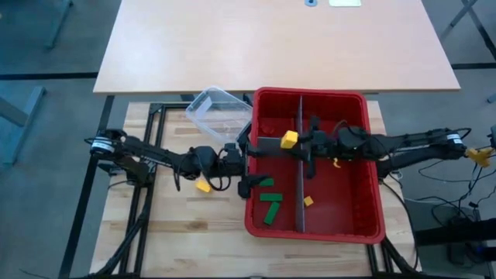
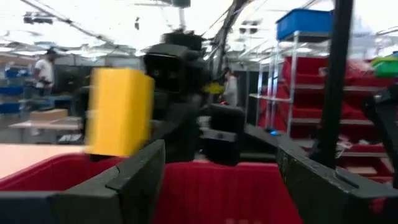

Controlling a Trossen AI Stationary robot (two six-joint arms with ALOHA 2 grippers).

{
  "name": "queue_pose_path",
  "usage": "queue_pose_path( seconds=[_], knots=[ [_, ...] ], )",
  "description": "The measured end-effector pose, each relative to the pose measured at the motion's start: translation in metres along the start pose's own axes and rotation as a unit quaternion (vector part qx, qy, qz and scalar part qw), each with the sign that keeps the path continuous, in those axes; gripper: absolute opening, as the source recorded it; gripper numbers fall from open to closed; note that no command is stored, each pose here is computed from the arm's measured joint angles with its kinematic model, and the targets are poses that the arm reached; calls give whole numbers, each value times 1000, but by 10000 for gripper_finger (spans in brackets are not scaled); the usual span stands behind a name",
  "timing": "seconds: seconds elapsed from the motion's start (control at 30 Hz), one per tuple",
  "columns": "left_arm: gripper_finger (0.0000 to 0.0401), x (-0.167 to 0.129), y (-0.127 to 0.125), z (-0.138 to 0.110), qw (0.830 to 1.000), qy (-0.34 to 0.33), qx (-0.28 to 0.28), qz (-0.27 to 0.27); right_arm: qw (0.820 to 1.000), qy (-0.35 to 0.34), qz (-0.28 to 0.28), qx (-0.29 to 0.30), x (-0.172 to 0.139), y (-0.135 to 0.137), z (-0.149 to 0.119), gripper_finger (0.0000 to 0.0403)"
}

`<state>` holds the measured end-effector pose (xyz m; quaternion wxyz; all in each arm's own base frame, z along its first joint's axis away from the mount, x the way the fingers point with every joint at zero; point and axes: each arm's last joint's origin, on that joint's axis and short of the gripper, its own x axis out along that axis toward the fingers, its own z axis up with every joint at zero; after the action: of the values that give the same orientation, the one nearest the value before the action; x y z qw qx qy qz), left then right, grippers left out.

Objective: Sort blocks
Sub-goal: Put the top yellow block into the bottom right of the red bin

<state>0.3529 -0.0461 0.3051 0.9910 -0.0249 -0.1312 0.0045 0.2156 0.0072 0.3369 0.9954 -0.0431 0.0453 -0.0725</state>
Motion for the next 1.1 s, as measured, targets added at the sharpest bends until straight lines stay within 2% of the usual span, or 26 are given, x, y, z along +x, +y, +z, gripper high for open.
queue_pose_path(
  seconds=[0.2,0.5,0.8,1.03,1.1],
  knots=[
    [276,-1,0,-1,1000,14,4,6,997,67,-16,34,-38,-8,-5,113],
    [276,-1,1,-4,999,30,12,9,983,150,29,105,-83,-1,-21,113],
    [275,-1,1,-5,999,33,12,11,972,196,12,126,-93,13,-58,113],
    [275,-1,1,-7,999,44,10,11,967,216,-29,130,-93,18,-89,113],
    [275,-1,1,-8,999,48,9,11,966,219,-31,133,-94,17,-94,127]
  ],
)
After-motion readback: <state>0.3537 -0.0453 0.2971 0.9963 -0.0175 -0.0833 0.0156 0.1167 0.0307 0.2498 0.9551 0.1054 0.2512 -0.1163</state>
